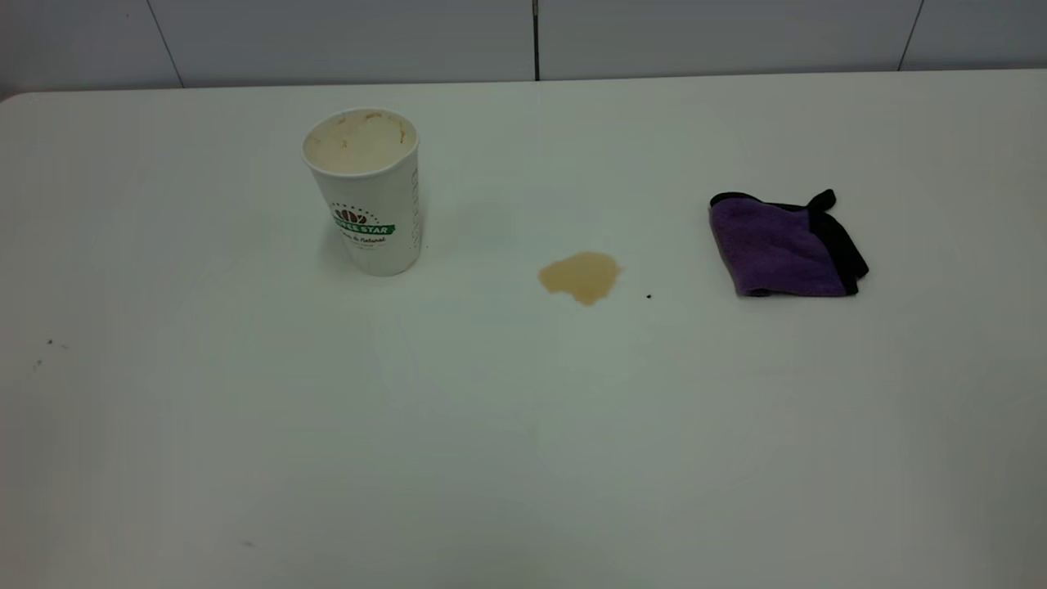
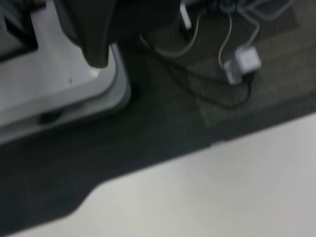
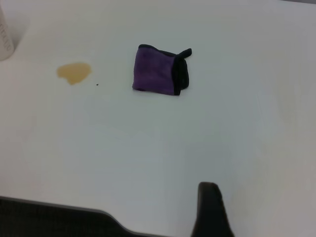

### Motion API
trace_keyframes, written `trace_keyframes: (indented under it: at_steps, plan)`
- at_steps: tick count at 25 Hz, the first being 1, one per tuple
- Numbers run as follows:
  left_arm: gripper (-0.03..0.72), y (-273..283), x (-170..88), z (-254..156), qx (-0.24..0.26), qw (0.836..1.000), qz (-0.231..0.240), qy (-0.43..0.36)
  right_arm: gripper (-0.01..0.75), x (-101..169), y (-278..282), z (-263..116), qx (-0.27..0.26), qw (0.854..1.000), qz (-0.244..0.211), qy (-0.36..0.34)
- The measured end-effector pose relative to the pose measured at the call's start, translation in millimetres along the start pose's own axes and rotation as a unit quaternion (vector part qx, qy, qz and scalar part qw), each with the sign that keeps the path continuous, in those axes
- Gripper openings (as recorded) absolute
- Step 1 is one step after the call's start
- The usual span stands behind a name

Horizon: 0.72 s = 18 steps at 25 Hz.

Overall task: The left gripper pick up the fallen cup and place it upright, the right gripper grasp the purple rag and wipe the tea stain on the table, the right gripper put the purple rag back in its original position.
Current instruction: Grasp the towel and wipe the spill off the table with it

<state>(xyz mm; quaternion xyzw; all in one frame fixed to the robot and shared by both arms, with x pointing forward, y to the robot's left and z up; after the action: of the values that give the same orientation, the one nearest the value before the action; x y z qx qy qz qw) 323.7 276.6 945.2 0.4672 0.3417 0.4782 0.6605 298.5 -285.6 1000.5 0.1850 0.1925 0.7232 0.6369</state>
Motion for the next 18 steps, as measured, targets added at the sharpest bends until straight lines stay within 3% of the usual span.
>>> trace_keyframes:
  at_steps: [9, 18]
  plan:
    - [0.489, 25, -2, -7, -0.133, 0.991, 0.013, -0.004, 0.56, 0, 0, 0, 0.0, 1.0, 0.0, 0.0]
    - [0.489, 47, -4, -24, -0.26, 0.965, 0.025, -0.009, 0.56, 0, 0, 0, 0.0, 1.0, 0.0, 0.0]
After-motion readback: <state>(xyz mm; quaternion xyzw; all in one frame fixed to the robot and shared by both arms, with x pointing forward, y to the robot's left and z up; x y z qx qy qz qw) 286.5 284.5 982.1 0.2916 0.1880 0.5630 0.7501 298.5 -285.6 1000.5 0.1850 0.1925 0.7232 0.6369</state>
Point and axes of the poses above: a point on each arm's last joint axis where the gripper is mounted, y pointing back along that axis away from the gripper, x along the wrist's bending axis when the last joint is at zero, z = x × y, the point moved 8 cm from there along -y, pointing out along that axis toward the gripper, and after that the axes turned 2 degrees about -y, right-handed, at the moved point
